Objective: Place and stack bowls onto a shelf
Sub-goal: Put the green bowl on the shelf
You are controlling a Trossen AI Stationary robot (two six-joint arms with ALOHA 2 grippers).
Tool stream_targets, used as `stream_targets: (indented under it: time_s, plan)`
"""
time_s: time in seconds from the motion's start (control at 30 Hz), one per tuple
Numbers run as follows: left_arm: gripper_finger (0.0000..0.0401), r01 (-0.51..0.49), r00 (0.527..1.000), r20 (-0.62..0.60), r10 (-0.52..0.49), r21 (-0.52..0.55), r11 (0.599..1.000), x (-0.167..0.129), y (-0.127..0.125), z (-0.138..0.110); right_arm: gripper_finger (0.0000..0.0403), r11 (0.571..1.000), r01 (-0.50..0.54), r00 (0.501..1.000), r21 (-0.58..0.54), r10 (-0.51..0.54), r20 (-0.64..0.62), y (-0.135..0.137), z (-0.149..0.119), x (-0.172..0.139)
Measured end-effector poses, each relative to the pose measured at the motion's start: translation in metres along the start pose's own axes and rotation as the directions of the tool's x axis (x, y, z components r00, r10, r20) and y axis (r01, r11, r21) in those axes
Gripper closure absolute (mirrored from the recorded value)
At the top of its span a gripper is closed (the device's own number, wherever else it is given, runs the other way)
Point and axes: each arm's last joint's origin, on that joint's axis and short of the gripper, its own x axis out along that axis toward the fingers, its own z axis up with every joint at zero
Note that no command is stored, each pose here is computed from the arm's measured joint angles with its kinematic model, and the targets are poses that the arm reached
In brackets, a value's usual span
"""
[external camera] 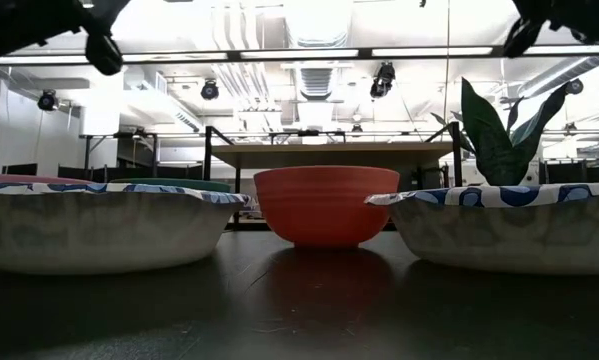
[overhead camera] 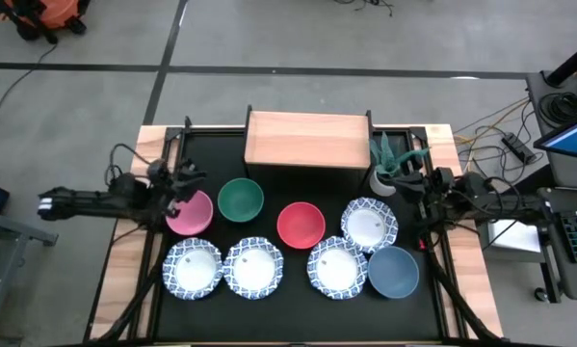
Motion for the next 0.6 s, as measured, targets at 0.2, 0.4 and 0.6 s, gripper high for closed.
stream_targets:
  time_s: [0.2, 0.4, 0.6]
  plan:
    - [0.0321, -0.232, 0.898, -0.397, 0.188, -0.063, 0.971, 0.023, -0.003, -0.002, 0.0394, 1.000, 0.029, 0.981, 0.007, -0.028, -0.193, 0.002, 0.018, 0.015]
    - [0.0321, -0.490, 0.635, -0.663, 0.397, 0.051, 0.870, 0.050, -0.004, -0.004, 0.0394, 0.999, 0.049, 0.956, 0.020, -0.041, -0.291, 0.004, 0.035, 0.025]
    - [0.0321, -0.505, 0.222, -0.880, 0.420, 0.265, 0.821, 0.075, 0.002, -0.034, 0.0394, 0.999, 0.049, 0.950, 0.012, -0.043, -0.309, 0.004, 0.036, 0.028]
